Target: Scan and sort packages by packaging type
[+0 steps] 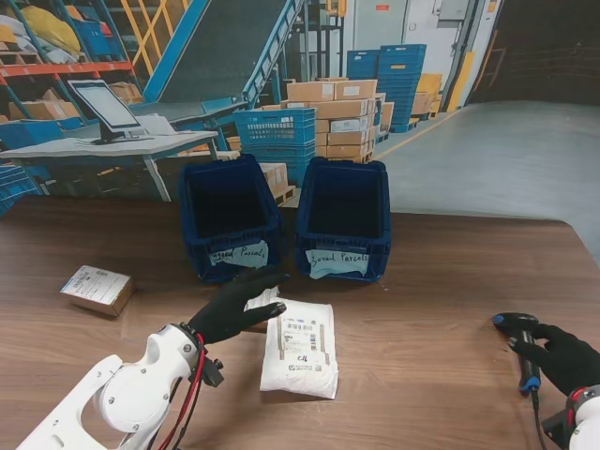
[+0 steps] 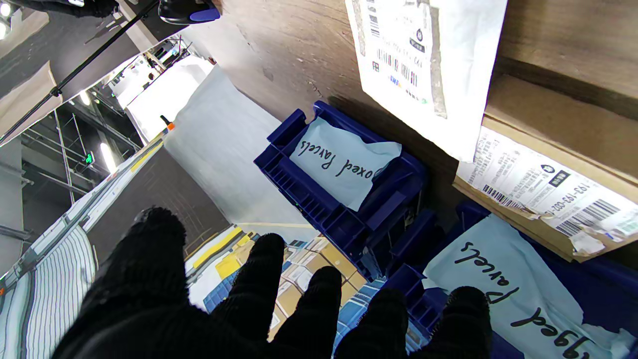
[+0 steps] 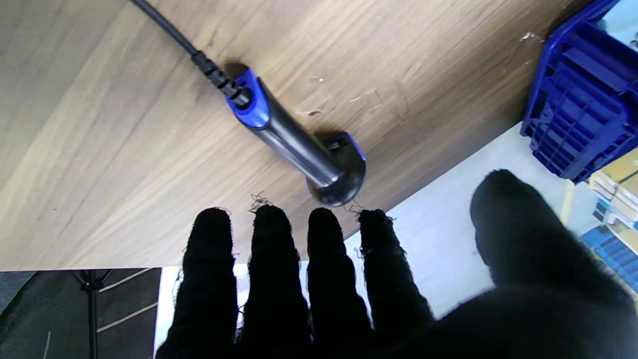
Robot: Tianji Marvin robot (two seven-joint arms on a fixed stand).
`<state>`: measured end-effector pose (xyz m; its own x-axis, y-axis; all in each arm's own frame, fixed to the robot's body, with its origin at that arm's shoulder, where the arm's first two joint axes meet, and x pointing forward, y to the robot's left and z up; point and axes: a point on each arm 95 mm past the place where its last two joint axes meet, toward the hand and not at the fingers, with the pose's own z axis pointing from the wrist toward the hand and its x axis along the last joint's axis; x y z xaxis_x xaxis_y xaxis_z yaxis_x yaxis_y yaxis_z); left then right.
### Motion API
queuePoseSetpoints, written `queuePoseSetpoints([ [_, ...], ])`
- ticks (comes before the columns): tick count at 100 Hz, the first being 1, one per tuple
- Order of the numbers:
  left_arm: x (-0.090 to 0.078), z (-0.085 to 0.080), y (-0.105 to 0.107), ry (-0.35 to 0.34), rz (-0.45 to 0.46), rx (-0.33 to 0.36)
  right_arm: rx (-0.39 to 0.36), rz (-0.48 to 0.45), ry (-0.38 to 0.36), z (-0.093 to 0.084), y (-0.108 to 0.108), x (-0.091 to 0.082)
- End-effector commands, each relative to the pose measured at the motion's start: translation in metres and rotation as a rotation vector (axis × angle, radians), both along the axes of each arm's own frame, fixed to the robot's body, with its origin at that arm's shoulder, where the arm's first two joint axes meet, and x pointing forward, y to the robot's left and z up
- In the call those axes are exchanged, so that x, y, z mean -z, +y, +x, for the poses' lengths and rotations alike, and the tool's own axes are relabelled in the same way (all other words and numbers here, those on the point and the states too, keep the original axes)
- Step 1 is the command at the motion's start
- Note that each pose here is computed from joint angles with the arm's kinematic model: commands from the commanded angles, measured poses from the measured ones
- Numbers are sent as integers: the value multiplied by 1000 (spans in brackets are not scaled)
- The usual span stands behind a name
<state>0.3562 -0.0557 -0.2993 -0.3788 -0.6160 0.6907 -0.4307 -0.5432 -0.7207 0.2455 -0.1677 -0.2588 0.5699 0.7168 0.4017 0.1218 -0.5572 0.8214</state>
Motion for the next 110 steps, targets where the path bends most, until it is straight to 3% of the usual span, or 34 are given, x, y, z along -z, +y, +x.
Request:
queuePoseSetpoints([
  [1, 1, -2, -4, 14, 1, 15, 21, 4, 38, -4, -7, 8],
  [38, 5, -3, -5, 29, 2, 26, 64, -22, 82, 2, -36, 19],
  [50, 6, -3, -5, 28, 3, 29, 76, 16, 98, 8, -44, 25],
  [110, 8, -5, -4, 42, 7, 30, 21, 52, 194, 49, -65, 52],
])
